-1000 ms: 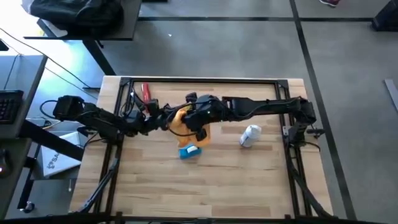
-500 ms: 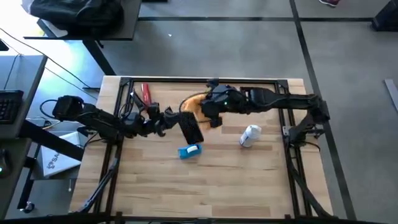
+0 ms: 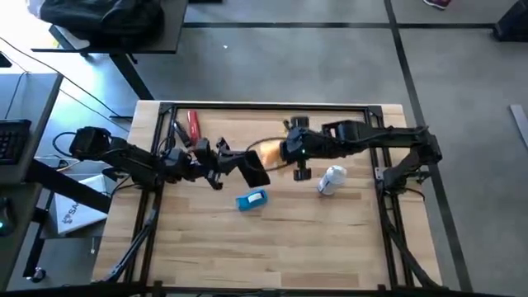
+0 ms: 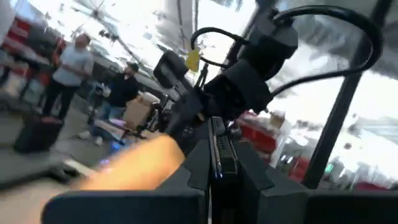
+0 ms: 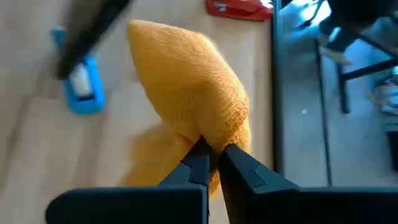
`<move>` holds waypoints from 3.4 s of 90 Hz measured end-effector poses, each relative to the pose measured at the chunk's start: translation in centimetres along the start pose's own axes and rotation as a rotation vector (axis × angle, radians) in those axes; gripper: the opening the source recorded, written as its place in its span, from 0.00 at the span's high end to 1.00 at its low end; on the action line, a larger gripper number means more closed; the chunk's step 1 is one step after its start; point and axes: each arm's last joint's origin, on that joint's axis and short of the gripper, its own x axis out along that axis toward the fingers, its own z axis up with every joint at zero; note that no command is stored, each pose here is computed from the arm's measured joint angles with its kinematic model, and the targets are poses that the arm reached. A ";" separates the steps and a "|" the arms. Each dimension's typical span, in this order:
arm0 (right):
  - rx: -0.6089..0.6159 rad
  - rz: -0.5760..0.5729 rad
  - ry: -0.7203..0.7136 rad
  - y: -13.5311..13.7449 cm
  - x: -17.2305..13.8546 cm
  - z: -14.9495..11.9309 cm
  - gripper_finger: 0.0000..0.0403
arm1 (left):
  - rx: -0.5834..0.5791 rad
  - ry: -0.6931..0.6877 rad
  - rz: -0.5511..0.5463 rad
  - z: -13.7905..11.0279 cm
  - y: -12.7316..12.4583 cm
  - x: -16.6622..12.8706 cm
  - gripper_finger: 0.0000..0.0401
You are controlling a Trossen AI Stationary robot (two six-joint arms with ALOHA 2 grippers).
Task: Apply microfiber cloth
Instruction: Wipe the front of the cellphone with an orange microfiber cloth
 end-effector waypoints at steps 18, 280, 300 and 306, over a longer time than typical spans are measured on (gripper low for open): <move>0.009 0.032 0.007 2.9 1.0 -0.5 1.00 | 0.383 0.013 -0.045 -0.4 -1.5 -0.4 0.97; -0.014 -0.218 -0.605 -2.9 10.9 1.8 1.00 | 2.243 0.300 -0.445 -4.6 -2.7 -1.5 0.97; -0.025 0.061 -0.624 -0.6 10.9 1.8 1.00 | 2.218 0.317 -0.429 -4.5 -2.1 -1.3 0.96; -0.018 0.121 -0.613 0.3 10.9 1.8 1.00 | 2.201 0.313 -0.435 -4.5 -2.0 -1.2 0.96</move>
